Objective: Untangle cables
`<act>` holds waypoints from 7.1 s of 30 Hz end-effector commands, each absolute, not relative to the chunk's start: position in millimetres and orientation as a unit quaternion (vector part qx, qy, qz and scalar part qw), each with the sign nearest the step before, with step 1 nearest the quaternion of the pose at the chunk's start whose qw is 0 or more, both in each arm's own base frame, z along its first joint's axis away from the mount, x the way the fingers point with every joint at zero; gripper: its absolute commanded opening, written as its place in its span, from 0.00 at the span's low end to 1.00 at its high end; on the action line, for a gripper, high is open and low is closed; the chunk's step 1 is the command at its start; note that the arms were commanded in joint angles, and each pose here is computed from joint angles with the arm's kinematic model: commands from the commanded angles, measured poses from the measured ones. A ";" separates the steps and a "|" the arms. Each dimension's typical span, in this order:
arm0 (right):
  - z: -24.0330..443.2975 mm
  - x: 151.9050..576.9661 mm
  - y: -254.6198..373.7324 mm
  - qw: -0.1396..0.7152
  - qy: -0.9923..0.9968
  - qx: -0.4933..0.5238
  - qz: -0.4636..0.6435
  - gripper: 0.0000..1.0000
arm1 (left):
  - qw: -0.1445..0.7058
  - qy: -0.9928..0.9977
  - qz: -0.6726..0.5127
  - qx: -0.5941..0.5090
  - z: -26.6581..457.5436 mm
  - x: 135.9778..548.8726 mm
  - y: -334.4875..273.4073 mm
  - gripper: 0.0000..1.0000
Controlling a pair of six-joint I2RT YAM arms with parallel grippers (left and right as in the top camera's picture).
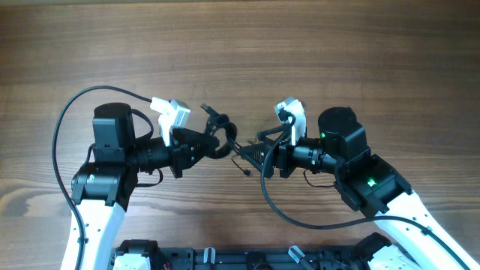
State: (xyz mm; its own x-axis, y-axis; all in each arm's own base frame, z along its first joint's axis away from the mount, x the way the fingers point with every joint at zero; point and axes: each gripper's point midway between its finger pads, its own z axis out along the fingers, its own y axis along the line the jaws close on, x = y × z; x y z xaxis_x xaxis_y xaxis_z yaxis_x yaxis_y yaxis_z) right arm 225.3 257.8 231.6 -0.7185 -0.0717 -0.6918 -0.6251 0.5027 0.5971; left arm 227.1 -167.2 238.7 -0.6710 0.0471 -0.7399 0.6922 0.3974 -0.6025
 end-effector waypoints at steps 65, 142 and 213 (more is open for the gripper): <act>185.7 244.4 237.4 0.208 0.886 0.018 0.413 0.62 | 0.240 0.880 -0.407 -0.049 173.5 298.2 -192.1 0.04; 172.8 265.5 193.5 0.247 0.894 -0.053 0.371 0.87 | 0.285 0.848 -0.427 0.131 186.2 287.6 -189.4 0.04; 162.5 267.9 245.2 0.316 0.841 -0.280 0.339 0.05 | 0.275 0.806 -0.495 0.170 206.7 274.5 -192.8 1.00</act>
